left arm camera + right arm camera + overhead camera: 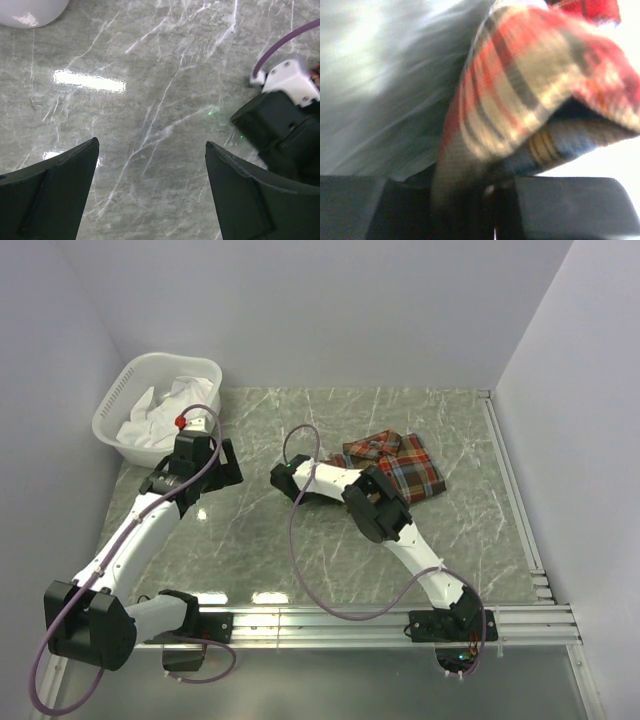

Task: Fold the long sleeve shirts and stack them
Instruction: Fold the shirt

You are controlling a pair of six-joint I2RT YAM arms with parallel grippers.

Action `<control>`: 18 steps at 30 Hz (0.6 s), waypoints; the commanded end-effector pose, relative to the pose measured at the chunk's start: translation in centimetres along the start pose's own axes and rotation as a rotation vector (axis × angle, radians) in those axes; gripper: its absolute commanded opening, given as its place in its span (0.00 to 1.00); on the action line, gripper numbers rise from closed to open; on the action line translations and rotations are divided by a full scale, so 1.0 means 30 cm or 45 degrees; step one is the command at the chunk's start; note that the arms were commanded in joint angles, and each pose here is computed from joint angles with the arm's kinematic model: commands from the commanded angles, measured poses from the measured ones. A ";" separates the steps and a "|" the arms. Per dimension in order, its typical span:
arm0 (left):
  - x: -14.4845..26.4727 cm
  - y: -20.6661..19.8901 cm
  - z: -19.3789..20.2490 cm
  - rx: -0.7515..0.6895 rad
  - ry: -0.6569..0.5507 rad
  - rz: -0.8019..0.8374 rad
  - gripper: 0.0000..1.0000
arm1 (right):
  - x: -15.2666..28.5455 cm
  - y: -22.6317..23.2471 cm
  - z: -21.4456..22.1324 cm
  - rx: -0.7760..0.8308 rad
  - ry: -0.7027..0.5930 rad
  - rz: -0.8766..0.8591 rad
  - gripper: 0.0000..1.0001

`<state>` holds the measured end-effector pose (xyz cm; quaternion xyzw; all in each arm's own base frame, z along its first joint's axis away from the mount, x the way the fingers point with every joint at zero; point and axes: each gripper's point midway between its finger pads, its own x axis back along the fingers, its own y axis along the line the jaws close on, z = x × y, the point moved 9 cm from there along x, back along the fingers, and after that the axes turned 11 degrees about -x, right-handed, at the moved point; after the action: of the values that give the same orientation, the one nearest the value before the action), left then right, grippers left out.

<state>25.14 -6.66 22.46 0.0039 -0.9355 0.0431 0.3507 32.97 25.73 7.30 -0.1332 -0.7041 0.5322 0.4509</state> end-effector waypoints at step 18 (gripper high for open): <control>0.107 0.017 -0.075 0.236 -0.281 0.058 0.91 | 0.501 -0.247 0.038 -0.578 -0.500 -0.692 0.59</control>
<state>23.89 -5.46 25.10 0.0293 -0.9570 0.0957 0.2724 24.96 33.18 15.40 0.0463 -0.8274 0.3715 0.4187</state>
